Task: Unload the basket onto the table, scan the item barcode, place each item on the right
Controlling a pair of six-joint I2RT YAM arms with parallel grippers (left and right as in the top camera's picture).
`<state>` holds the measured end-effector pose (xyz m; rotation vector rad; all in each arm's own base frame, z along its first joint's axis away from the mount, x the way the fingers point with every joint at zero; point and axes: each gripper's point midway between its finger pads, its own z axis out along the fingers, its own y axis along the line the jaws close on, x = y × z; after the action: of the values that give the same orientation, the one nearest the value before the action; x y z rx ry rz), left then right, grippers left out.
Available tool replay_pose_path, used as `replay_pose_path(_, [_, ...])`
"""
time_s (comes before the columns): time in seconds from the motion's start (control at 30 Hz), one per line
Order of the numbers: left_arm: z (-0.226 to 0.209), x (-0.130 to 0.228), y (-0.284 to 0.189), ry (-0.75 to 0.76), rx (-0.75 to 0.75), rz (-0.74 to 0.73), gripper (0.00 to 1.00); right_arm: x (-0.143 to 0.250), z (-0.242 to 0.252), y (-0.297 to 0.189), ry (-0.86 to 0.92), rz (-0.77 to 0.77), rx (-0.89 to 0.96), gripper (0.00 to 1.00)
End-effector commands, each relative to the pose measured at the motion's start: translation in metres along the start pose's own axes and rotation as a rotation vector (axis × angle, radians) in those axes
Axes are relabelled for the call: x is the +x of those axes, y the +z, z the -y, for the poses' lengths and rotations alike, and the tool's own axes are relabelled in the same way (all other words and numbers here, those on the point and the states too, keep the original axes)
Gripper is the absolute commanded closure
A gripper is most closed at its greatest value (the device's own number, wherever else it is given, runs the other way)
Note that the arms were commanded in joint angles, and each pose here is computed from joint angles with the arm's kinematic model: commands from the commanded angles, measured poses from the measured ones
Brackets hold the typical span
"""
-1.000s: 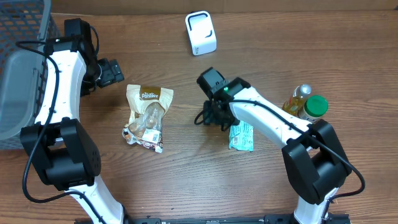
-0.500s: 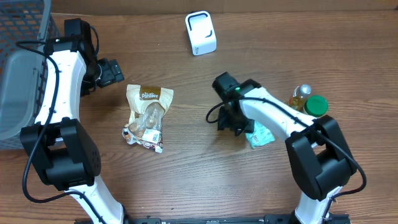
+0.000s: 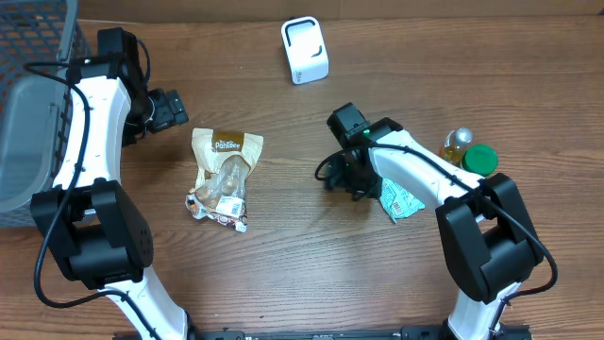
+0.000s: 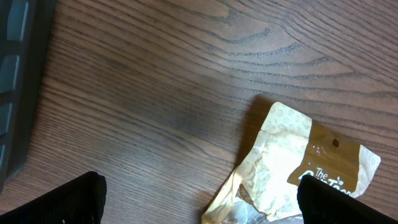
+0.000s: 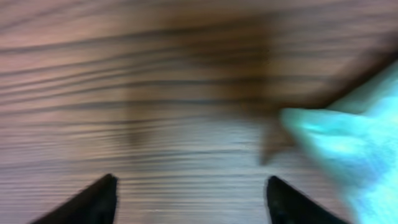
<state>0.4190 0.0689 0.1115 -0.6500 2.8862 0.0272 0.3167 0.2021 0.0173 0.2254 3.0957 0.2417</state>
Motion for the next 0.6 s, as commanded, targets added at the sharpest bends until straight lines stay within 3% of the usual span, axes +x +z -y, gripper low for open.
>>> replay_pose_path(0.0, [0.003,-0.001,-0.003,0.001,0.001,0.007,0.00,0.008,-0.033,0.001,-0.044,-0.015,-0.117,0.05])
replay_pose_path(0.03, [0.003,-0.001,-0.003,0.001,0.001,0.007,0.00,0.006,-0.039,0.001,-0.054,0.001,-0.131,0.00])
replay_pose_path(0.57, [0.003,-0.001,-0.003,0.000,0.001,0.007,0.00,-0.005,-0.060,-0.001,-0.094,0.077,-0.186,0.00])
